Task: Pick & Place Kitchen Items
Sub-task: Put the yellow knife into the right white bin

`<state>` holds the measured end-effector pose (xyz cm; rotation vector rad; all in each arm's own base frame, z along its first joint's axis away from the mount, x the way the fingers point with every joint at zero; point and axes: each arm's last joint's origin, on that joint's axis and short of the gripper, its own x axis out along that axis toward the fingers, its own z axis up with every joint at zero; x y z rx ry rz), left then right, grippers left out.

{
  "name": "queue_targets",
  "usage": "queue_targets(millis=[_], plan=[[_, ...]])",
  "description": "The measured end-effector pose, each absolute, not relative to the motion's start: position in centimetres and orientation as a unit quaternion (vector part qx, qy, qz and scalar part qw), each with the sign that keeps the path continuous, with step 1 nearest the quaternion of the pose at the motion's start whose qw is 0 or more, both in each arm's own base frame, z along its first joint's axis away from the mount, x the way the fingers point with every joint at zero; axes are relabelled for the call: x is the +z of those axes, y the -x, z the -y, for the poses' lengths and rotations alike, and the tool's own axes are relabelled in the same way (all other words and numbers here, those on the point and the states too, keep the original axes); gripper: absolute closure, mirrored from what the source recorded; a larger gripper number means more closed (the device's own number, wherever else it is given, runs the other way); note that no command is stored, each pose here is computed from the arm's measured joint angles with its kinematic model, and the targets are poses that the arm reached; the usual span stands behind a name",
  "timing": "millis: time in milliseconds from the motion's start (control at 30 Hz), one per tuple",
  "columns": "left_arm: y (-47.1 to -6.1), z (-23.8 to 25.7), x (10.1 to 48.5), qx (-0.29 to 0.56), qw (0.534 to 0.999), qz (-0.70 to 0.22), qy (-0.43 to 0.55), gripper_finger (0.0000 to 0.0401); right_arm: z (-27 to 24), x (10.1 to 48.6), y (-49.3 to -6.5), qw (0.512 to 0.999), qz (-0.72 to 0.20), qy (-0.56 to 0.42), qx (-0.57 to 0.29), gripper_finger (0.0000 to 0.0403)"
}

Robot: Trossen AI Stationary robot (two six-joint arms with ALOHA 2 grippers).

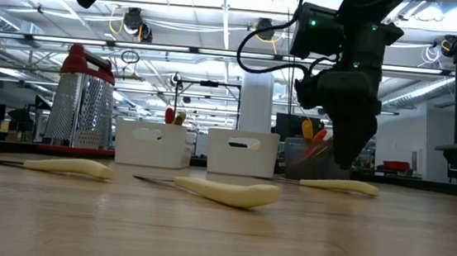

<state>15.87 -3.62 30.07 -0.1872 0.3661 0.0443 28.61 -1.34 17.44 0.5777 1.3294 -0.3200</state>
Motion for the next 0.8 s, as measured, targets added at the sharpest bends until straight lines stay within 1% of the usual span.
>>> queue_targets(millis=[167,533,733,800], plan=[[-15.8,3.6,29.9,0.024,0.978,-0.188,0.091,0.019,1.3,16.8,-28.8,0.725,-0.613,-0.276,-0.15,0.0208],[-15.8,3.6,29.9,0.028,0.978,-0.188,0.089,0.019,1.5,13.8,-29.6,0.701,-0.642,-0.253,-0.181,0.0208],[-15.8,3.6,29.9,0.029,0.977,-0.19,0.089,0.019,1.4,11.8,-29.3,0.662,-0.68,-0.235,-0.21,0.0209],[-15.8,3.6,29.9,0.029,0.977,-0.19,0.089,0.019,1.3,11.3,-29.0,0.648,-0.695,-0.222,-0.22,0.0215]])
